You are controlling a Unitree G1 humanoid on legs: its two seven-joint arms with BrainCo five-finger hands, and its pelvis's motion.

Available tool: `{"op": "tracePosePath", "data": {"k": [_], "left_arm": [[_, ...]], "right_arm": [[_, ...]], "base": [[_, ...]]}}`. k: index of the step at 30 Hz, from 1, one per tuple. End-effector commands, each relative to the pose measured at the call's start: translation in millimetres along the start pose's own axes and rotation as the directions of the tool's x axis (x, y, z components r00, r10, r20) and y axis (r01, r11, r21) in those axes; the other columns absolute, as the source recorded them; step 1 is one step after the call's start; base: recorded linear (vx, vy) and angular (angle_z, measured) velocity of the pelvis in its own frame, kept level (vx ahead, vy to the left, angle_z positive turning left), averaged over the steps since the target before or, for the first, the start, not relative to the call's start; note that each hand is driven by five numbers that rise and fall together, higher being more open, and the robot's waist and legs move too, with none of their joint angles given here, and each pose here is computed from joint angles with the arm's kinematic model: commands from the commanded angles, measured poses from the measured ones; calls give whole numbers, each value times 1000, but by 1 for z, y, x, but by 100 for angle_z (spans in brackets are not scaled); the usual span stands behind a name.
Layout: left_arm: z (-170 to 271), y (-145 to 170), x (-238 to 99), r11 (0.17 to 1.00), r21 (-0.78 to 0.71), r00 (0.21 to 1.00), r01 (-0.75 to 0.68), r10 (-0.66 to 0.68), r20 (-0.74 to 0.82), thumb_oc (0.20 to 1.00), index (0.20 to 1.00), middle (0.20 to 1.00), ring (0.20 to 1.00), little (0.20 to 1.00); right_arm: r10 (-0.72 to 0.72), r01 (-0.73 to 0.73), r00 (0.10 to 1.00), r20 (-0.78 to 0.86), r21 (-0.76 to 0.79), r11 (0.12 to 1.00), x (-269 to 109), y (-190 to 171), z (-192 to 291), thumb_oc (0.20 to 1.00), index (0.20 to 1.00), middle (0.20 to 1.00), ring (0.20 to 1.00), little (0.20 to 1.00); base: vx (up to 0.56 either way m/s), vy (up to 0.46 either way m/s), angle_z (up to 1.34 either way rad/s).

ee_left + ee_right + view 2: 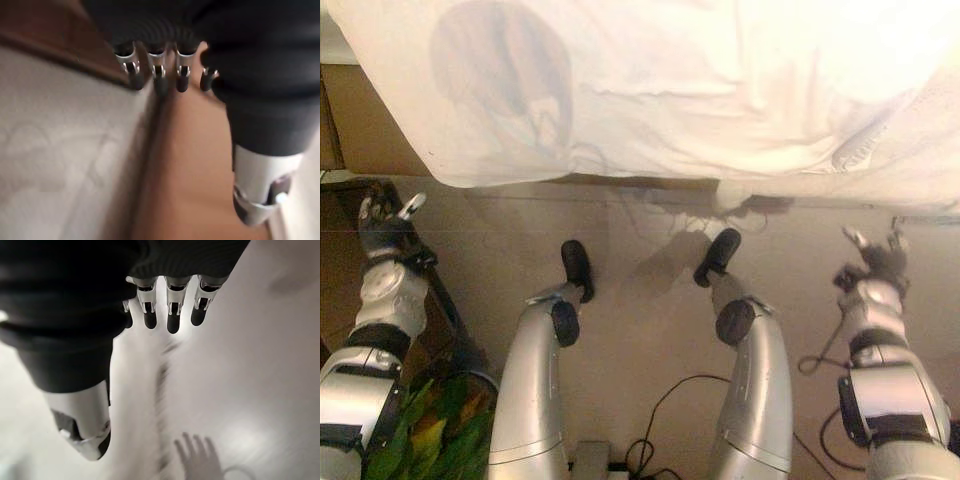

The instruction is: Make the bed

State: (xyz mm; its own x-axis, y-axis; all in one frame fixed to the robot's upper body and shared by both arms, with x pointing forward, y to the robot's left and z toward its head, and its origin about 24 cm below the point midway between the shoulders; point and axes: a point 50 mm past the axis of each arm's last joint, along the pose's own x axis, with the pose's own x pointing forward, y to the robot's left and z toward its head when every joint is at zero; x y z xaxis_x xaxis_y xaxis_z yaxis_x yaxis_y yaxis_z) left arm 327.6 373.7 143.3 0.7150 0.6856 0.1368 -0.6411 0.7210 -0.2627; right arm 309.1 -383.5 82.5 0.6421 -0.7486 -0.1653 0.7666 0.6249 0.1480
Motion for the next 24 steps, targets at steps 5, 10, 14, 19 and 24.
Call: {"op": "tracePosePath", "data": {"k": [5, 10, 14, 19, 24], "left_arm": [[-19, 43, -15, 989, 46, 990, -142, 141, 16, 1000, 1000, 1000, 1000, 1000], [-69, 45, -46, 988, 68, 983, -138, 145, -115, 1000, 1000, 1000, 1000, 1000], [-119, 45, -89, 962, 260, 959, 78, -2, -282, 1000, 1000, 1000, 1000, 1000], [-170, 70, -149, 952, 227, 855, 205, -61, -515, 1000, 1000, 1000, 1000, 1000], [-200, 114, -212, 880, 339, 709, 334, 3, -705, 1000, 1000, 1000, 1000, 1000]], "right_arm": [[-168, 165, 986, -24, -99, 981, -6, -57, -28, 1000, 1000, 1000, 1000, 1000], [-162, 129, 979, -124, -240, 962, -29, -60, -80, 1000, 1000, 1000, 1000, 1000], [25, -118, 976, -218, -426, 897, -56, -43, -124, 1000, 1000, 1000, 1000, 1000], [159, -356, 899, -408, -471, 807, -97, -43, -176, 1000, 1000, 1000, 1000, 1000], [120, -504, 796, -593, -539, 675, -139, -78, -218, 1000, 1000, 1000, 1000, 1000]], "base": [[5, 5, -2], [-29, -25, 0], [-18, -45, 14], [97, -82, 0], [211, -15, 9]]}}
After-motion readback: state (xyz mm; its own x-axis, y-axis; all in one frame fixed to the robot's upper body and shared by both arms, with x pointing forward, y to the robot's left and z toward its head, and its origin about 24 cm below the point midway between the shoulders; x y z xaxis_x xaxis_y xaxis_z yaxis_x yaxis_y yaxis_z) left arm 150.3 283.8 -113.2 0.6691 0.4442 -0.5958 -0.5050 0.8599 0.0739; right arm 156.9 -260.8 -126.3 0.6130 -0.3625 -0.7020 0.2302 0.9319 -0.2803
